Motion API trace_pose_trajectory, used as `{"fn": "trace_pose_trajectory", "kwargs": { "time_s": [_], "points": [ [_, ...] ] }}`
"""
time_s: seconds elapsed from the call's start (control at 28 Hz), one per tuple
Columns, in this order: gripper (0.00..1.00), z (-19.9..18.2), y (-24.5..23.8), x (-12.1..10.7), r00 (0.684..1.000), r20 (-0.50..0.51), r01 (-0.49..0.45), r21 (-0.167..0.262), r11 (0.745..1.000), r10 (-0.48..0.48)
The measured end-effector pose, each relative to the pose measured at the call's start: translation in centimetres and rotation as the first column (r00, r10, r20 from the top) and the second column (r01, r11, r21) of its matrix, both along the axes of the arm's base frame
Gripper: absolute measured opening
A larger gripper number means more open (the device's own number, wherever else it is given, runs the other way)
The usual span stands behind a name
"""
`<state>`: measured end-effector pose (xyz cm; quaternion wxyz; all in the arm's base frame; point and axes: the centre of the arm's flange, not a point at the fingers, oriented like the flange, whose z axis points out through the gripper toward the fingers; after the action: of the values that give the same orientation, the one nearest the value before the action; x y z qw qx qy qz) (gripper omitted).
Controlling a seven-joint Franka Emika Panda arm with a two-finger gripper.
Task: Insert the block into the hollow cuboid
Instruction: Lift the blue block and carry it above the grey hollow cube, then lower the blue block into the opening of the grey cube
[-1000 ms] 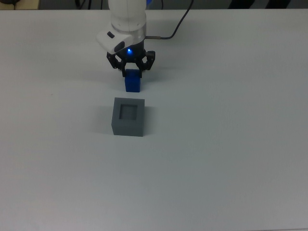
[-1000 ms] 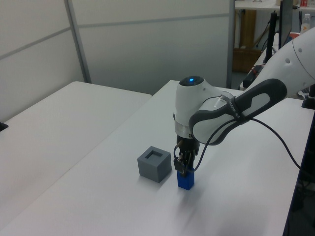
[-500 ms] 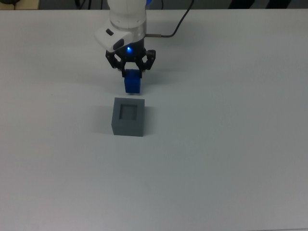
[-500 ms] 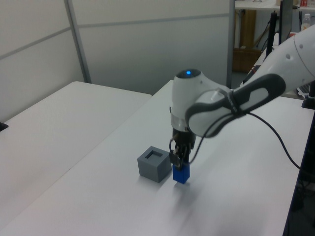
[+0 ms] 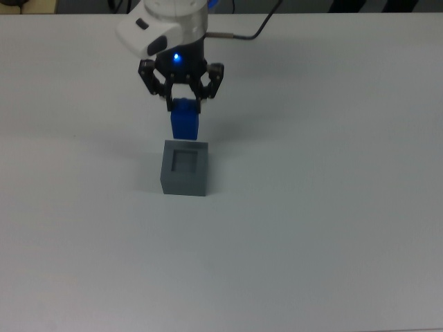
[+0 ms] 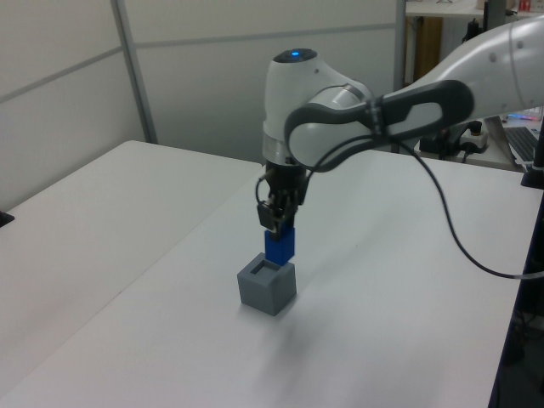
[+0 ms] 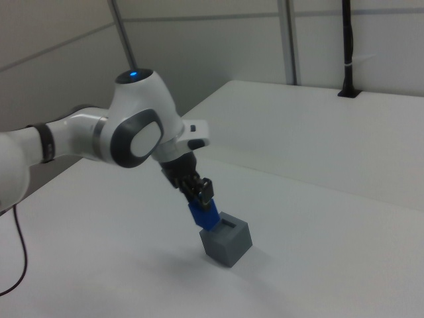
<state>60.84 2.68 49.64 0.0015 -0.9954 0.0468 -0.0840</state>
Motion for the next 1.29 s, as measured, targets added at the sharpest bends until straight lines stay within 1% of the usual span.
{"fn": "trace_pose_trajectory", "kwargs": {
  "time_s": [0.18,0.36,0.75,0.96,1.29],
  "points": [
    [0.51,-1.0,-1.1,3.4,0.998,-0.011,0.055,0.002,0.999,-0.055],
    [0.51,-2.6,-1.3,5.2,0.998,-0.026,0.061,0.0,0.998,-0.061],
    [0.51,-4.1,-1.1,5.3,0.996,-0.063,0.058,-0.003,0.998,-0.058],
    [0.51,-5.0,0.0,5.1,0.996,-0.083,0.042,-0.006,0.999,-0.042],
    [0.51,-5.0,0.1,5.1,0.996,-0.082,0.036,-0.012,0.999,-0.037]
  ]
}}
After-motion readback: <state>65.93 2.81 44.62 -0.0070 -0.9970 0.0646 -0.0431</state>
